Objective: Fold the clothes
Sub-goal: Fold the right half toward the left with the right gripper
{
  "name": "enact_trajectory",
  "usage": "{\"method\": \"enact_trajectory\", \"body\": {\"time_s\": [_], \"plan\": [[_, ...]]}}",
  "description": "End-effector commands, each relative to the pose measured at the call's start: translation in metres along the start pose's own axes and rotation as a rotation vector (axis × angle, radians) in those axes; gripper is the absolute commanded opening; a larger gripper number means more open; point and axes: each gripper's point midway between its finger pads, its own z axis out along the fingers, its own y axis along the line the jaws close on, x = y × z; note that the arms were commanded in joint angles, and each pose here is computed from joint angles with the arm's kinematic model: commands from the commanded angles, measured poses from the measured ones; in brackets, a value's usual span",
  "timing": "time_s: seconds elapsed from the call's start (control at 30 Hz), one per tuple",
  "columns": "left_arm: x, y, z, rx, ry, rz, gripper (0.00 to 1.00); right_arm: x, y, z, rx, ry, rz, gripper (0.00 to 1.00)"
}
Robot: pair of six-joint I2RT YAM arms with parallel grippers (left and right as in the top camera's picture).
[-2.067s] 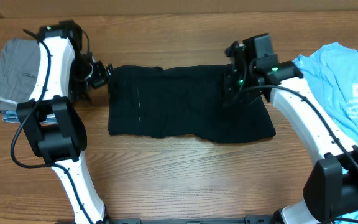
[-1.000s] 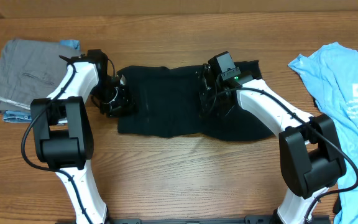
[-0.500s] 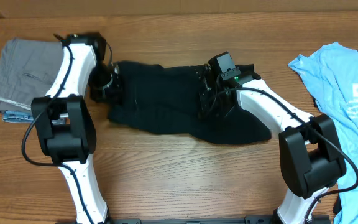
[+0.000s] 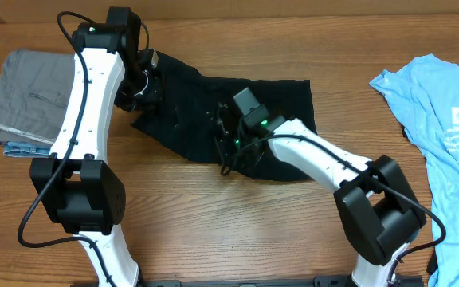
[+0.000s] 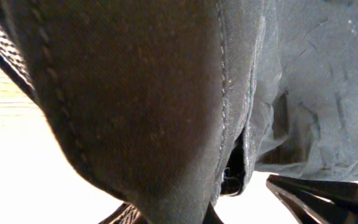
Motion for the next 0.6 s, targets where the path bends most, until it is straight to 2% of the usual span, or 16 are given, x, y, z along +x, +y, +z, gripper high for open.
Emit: {"method": "enact_trajectory", "body": {"time_s": [0.0, 0.2, 0.27, 0.4, 0.47, 0.57], "plan": [[-0.002, -0.003, -0.018, -0.004, -0.048, 0.031, 0.04, -0.002, -0.024, 0.014, 0.157, -0.028, 0.014, 0.04], [0.002, -0.001, -0.018, -0.016, -0.031, 0.046, 0.04, 0.0, -0.047, 0.044, 0.222, -0.027, 0.069, 0.04], [0.002, 0.003, -0.018, -0.039, -0.031, 0.045, 0.04, 0.006, -0.048, 0.057, 0.204, -0.01, 0.135, 0.04], [0.003, 0.004, -0.018, -0.04, -0.03, 0.045, 0.04, 0.017, -0.036, 0.073, 0.155, 0.03, 0.124, 0.04], [0.004, 0.004, -0.018, -0.041, -0.024, 0.044, 0.04, 0.005, -0.028, 0.064, 0.141, -0.001, 0.112, 0.04], [0.006, 0.004, -0.018, -0.042, -0.015, 0.043, 0.04, -0.039, -0.011, 0.016, 0.122, -0.139, 0.091, 0.04]]}}
